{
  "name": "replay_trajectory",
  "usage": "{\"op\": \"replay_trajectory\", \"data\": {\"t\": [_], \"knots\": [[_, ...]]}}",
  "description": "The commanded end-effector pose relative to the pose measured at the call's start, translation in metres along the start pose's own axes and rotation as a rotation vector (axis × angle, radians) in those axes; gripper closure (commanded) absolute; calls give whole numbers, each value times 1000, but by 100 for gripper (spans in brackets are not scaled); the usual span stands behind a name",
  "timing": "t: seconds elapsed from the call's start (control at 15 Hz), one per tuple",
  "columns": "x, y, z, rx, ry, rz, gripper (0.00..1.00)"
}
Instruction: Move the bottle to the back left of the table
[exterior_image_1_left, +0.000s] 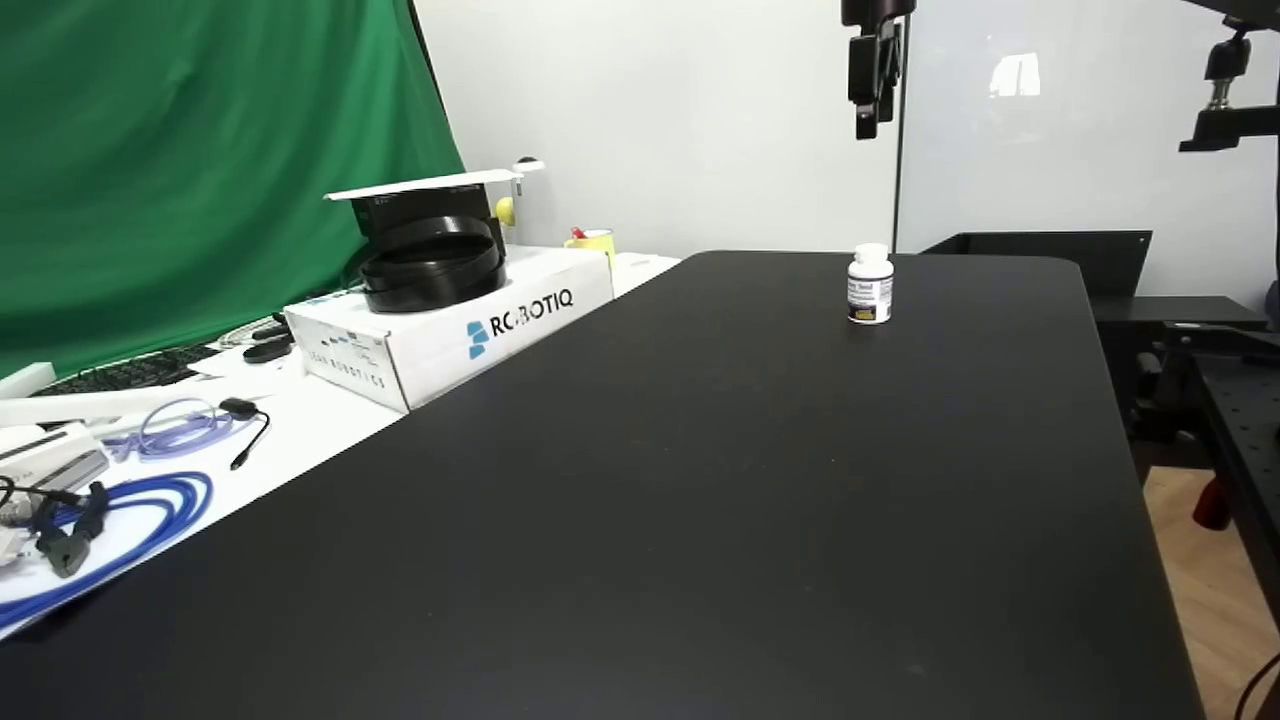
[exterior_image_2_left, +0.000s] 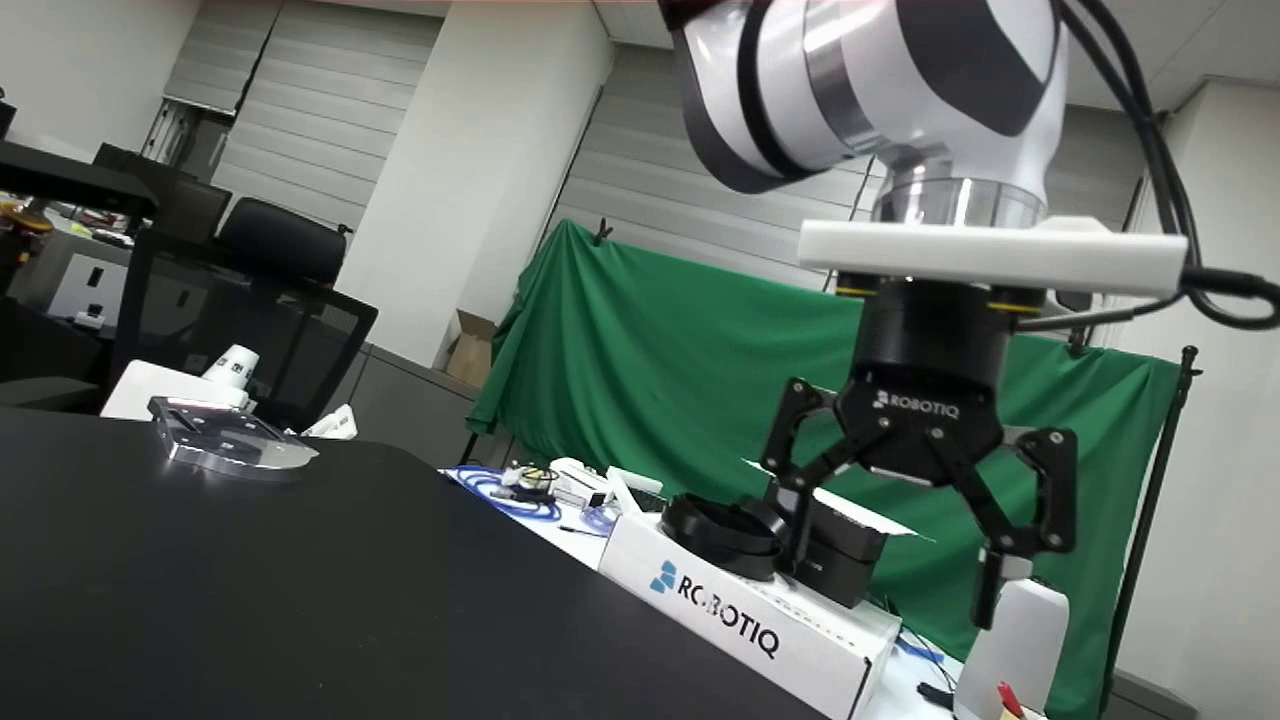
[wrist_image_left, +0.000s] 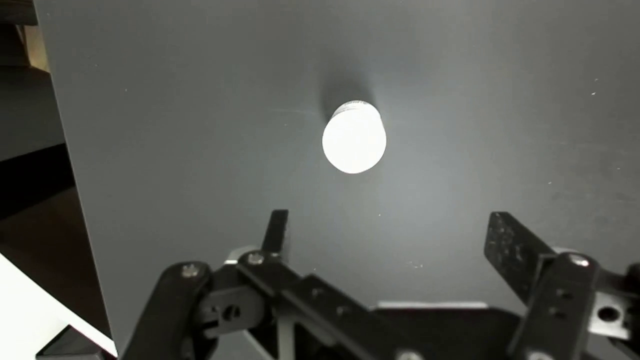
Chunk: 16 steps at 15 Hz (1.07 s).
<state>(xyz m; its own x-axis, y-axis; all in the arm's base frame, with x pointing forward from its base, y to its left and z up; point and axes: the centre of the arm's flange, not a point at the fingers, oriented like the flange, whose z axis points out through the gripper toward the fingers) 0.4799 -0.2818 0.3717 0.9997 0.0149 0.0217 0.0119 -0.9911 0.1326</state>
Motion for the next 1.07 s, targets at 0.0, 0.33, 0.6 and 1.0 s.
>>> {"op": "replay_trajectory", "data": {"t": [0.0, 0.33, 0.6, 1.0], "knots": [[31, 29, 15, 22, 15, 21, 0], [16, 16, 24, 23, -9, 28, 0], [16, 15, 22, 22, -4, 26, 0], [13, 19, 42, 25, -31, 52, 0]]}}
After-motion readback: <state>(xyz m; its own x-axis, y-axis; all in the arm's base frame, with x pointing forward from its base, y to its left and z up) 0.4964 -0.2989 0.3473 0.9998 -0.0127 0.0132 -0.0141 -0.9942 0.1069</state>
